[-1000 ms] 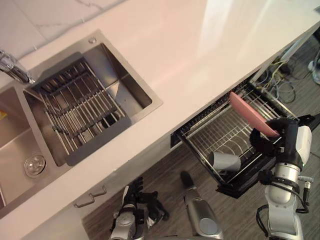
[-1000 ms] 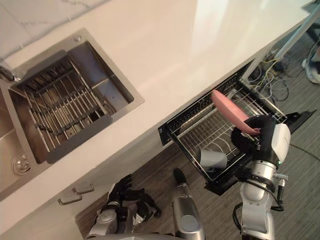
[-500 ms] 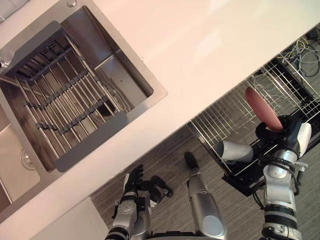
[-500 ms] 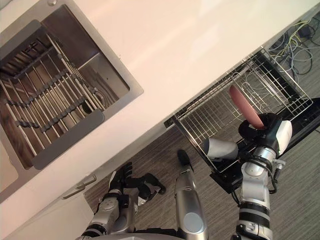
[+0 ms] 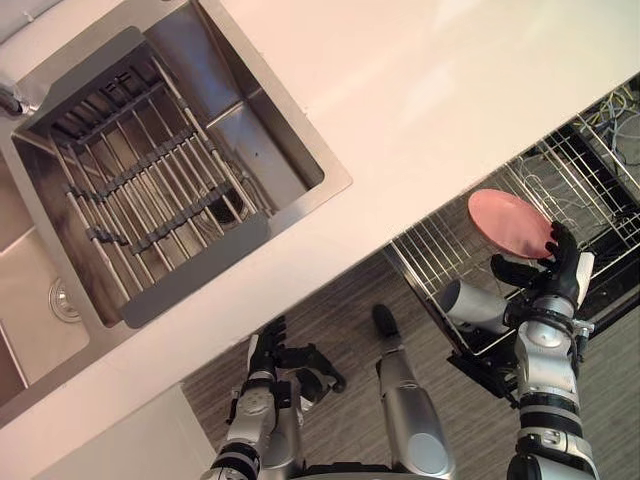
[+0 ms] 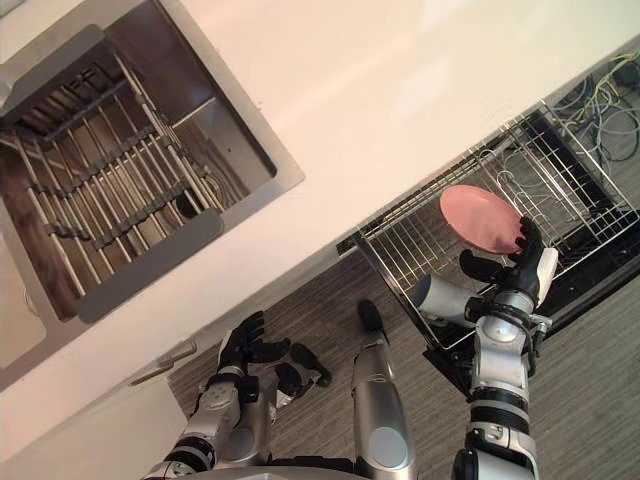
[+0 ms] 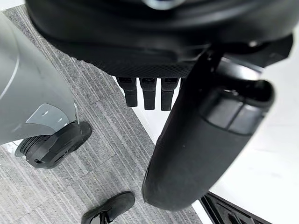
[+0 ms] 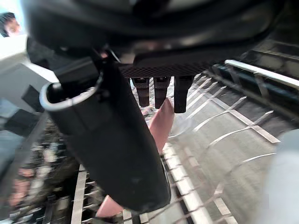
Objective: Walk over to the sink, pick up the cup, carry it to the dishwasher, place the cup inside the dishwasher, then close the dishwasher door
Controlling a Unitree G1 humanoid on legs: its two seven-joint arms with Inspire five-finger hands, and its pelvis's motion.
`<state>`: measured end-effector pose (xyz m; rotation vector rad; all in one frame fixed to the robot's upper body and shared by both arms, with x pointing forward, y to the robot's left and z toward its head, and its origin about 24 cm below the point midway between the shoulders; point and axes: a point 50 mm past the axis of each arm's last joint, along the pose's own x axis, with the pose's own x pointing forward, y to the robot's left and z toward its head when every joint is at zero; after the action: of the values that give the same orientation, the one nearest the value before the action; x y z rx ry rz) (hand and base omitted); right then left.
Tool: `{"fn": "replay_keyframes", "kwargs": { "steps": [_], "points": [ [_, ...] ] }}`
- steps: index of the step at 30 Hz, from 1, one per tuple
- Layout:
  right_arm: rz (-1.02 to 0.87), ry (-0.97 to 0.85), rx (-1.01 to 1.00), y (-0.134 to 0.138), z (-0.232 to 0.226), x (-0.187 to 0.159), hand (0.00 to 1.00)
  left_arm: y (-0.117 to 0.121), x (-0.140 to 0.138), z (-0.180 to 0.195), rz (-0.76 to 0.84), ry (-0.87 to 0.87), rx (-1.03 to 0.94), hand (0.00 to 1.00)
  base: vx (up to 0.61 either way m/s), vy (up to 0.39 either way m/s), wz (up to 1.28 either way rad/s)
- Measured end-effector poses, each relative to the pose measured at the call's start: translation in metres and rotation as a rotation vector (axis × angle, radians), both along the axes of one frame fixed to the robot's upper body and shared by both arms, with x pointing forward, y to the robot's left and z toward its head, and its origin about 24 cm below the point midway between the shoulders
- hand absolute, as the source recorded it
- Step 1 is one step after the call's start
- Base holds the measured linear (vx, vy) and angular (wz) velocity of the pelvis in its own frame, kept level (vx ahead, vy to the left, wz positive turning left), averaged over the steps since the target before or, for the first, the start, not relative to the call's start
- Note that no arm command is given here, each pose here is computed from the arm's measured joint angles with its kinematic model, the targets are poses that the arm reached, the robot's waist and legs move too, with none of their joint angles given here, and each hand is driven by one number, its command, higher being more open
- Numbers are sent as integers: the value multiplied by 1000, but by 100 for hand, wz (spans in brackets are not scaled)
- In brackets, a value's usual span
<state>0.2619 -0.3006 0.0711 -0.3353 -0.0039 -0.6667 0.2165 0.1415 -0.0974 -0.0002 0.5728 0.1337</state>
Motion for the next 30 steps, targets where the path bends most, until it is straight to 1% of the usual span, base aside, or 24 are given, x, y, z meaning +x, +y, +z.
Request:
{"fn": "replay_keyframes", "kwargs": {
  "steps": [3, 5, 9, 11, 15, 16, 17, 18, 19, 20, 22, 24, 26, 30],
  "points": [
    [70, -95, -60, 15, 21, -16, 90, 8, 0, 0, 8, 2, 17, 90, 5, -25, 1],
    [95, -168, -113, 23, 36, -36, 90, 13, 0, 0, 21, 8, 22, 90, 21, -37, 3],
    [125, -206, -188, 27, 48, -61, 90, 19, -3, -1, 51, 13, 19, 90, 26, -19, -4],
    [94, -185, -195, 19, 44, -75, 90, 23, -7, -2, 56, 15, 20, 90, 61, -32, -3],
    [-55, -150, -168, -3, 33, -105, 90, 25, -17, -7, 75, 42, 8, 90, 53, -17, -2],
    [-107, -140, -149, -13, 28, -117, 90, 25, -21, -9, 78, 52, 5, 90, 72, -10, -6],
    [-160, -122, -116, -22, 20, -128, 90, 25, -24, -11, 82, 64, 4, 90, 52, -4, -5],
    [-189, -111, -84, -27, 13, -133, 90, 26, -27, -13, 85, 71, 4, 90, 58, 1, 4],
    [-254, -67, -7, -34, -6, -144, 90, 30, -33, -15, 100, 86, 6, 90, 47, -1, 6],
    [-274, -48, 32, -35, -15, -148, 90, 32, -35, -16, 103, 91, 8, 90, 54, -8, 9],
    [-336, 53, 168, -37, -53, -162, 90, 37, -39, -18, 103, 106, 19, 90, 14, -8, 2],
    [-368, 125, 243, -36, -76, -170, 90, 38, -40, -19, 102, 112, 17, 90, 0, 0, 0],
    [-417, 186, 387, -29, -106, -179, 90, 40, -43, -21, 117, 124, 13, 90, 0, 0, 0],
    [-435, 194, 596, -11, -138, -169, 90, 38, -40, -20, 115, 120, 9, 90, -1, -1, 3]
  ]
}}
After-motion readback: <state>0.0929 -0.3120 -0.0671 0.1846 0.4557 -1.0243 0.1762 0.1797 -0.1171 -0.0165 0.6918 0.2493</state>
